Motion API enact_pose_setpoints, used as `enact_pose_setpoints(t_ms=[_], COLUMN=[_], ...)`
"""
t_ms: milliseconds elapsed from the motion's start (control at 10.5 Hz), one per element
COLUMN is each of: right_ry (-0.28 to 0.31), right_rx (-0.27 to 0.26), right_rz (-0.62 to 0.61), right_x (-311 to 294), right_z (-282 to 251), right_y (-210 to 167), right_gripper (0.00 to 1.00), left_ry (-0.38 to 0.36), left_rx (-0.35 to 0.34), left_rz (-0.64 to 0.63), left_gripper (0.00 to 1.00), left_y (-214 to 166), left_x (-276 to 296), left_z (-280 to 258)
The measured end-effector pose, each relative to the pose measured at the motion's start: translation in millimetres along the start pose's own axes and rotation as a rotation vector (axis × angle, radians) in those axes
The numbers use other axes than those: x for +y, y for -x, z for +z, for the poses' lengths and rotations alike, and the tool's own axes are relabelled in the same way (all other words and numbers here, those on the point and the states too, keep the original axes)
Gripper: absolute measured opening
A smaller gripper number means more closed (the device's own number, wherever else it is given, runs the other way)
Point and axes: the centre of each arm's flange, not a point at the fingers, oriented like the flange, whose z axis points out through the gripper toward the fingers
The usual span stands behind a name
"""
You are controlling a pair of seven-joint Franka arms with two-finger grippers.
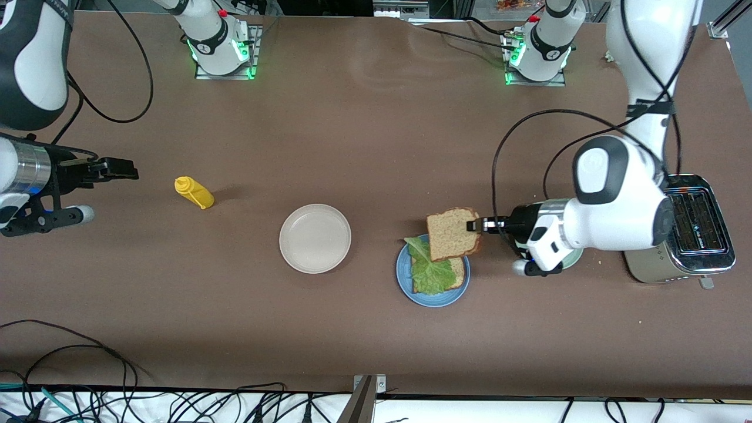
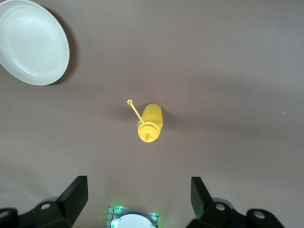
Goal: Make sandwich in blue plate with both arms
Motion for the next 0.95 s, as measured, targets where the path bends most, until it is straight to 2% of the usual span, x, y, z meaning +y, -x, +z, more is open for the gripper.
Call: enact_pose_setpoints(t_ms=[95, 191, 477, 954], right_ry=[0.037, 0.046, 0.039, 0.015], right_rx=[0.028, 0.046, 0.142, 0.158], right_rz=[-0.001, 0.003, 0.014, 0.035], right_x=[-7, -12, -7, 10], right_z=[-1, 1, -1, -2], right_y=[3, 10, 20, 31], right_gripper=[0.97, 0.97, 0.97, 0.97], left_ry=[0.003, 0.000, -0.012, -0.017], left_rx=[0.002, 0.008, 0.024, 0.054], left_rz=[-0.007, -0.015, -0.031, -0.047], left_gripper=[0.10, 0.10, 0.10, 0.10], left_y=[-4, -9, -19, -30], left_x=[-1, -5, -16, -24], left_z=[14, 26, 48, 80])
